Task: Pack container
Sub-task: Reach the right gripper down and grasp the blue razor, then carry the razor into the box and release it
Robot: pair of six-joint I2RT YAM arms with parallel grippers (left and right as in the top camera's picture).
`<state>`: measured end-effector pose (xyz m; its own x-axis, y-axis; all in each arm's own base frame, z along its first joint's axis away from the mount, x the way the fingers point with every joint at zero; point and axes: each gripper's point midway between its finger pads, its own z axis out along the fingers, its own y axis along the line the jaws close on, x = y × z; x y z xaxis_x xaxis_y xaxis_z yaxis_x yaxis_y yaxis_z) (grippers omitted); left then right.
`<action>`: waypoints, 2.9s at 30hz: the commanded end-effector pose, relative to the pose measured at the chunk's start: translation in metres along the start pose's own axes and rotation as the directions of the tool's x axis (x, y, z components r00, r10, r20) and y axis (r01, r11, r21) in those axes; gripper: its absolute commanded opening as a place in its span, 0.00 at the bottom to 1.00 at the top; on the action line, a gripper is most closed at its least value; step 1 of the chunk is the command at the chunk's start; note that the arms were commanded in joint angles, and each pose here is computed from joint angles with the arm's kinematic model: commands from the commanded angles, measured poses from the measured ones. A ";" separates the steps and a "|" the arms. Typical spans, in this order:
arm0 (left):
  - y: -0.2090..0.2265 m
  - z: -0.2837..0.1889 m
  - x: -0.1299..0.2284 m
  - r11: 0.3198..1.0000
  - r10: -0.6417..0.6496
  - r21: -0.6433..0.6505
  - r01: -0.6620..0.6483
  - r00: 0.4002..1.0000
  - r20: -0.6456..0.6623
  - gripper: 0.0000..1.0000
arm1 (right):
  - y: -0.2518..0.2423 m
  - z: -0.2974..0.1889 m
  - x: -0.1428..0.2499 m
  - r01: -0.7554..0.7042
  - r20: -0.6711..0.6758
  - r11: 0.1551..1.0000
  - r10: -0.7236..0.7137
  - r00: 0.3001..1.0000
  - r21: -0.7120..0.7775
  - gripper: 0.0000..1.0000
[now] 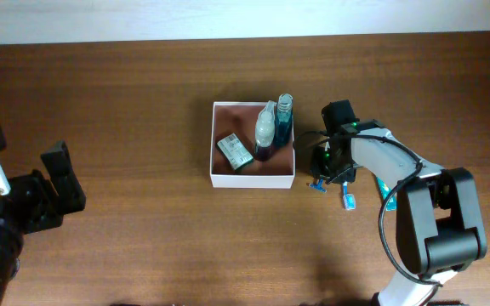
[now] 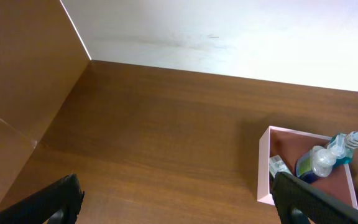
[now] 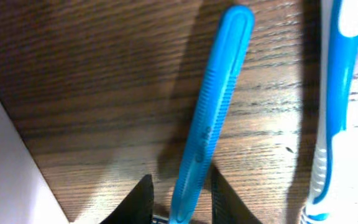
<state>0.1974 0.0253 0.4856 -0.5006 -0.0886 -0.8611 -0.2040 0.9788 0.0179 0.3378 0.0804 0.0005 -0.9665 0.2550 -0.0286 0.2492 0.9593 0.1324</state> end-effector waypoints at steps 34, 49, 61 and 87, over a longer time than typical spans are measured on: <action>0.004 0.000 0.000 1.000 0.012 -0.020 -0.012 1.000 0.001 0.99 | -0.006 -0.017 -0.008 0.148 -0.034 0.971 -0.144 0.989 0.189 0.52; 0.004 0.000 0.000 1.000 0.012 -0.019 -0.012 1.000 0.001 0.99 | -0.020 0.011 0.004 0.117 -0.092 0.975 -0.101 0.991 0.187 0.39; 0.004 0.000 0.000 1.000 0.012 -0.019 -0.012 1.000 0.001 0.99 | -0.035 -0.003 0.005 0.136 -0.110 0.973 -0.117 0.987 0.185 0.04; 0.004 0.000 0.000 1.000 0.012 -0.019 -0.012 1.000 0.001 0.99 | 0.195 -0.142 0.055 0.969 0.268 0.037 -0.963 -0.031 0.243 0.04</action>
<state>0.1974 0.0253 0.4855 -0.5014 -0.0863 -0.8609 -0.2029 0.9790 0.0200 0.3121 0.2614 0.1915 -0.3760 -0.7923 -0.4805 -0.8441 0.5067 -0.1750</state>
